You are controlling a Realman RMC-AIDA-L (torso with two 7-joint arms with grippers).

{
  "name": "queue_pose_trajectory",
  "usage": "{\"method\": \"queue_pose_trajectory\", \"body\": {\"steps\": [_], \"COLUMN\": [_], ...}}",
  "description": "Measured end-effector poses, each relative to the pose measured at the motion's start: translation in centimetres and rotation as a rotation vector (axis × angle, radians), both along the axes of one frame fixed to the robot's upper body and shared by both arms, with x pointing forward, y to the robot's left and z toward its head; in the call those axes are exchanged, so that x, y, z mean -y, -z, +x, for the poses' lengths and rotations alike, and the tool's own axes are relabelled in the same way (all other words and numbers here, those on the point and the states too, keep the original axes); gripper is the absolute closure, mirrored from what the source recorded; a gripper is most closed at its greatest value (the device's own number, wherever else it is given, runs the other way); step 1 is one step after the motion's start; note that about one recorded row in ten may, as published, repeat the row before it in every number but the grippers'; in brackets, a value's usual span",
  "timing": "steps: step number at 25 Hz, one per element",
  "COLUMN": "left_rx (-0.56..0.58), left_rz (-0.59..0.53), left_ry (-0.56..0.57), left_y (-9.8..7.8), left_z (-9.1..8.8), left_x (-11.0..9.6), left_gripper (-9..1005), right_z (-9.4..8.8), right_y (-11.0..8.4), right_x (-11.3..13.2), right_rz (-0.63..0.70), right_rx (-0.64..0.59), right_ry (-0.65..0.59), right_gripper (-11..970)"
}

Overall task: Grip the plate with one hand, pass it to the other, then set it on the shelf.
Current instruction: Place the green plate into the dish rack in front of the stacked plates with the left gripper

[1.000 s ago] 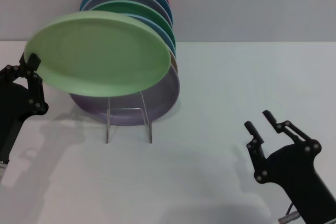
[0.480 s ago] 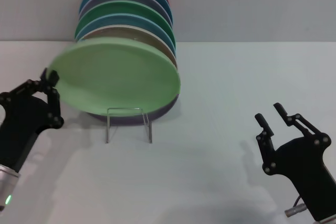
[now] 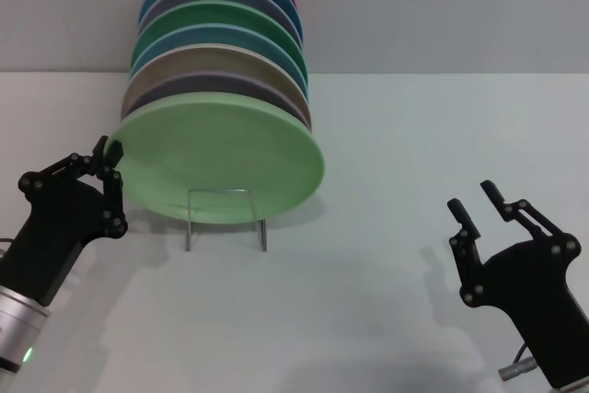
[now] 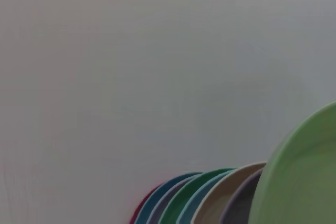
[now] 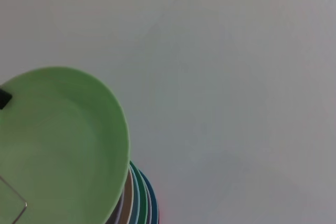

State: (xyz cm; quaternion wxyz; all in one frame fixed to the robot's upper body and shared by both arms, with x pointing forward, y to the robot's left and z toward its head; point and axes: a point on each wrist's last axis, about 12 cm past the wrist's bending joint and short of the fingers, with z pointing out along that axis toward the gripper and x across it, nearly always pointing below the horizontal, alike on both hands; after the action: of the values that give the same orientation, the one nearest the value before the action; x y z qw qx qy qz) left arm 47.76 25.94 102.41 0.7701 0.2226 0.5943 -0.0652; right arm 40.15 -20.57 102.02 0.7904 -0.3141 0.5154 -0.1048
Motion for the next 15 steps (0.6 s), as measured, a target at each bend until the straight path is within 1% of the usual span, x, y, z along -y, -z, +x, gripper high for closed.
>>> {"method": "queue_pose_trajectory", "body": {"steps": [15], "left_rx": [-0.044], "left_rz": [0.022], "left_ry": [-0.014], "left_y": [0.59], "left_z": [0.1], "left_x": [0.04], "left_gripper": [959], "right_z": [0.17], "right_y": [-0.06], "right_x": [0.0], "right_rz": [0.0], "right_rx": [0.003], "right_ry": [0.003], "right_gripper": [671]}}
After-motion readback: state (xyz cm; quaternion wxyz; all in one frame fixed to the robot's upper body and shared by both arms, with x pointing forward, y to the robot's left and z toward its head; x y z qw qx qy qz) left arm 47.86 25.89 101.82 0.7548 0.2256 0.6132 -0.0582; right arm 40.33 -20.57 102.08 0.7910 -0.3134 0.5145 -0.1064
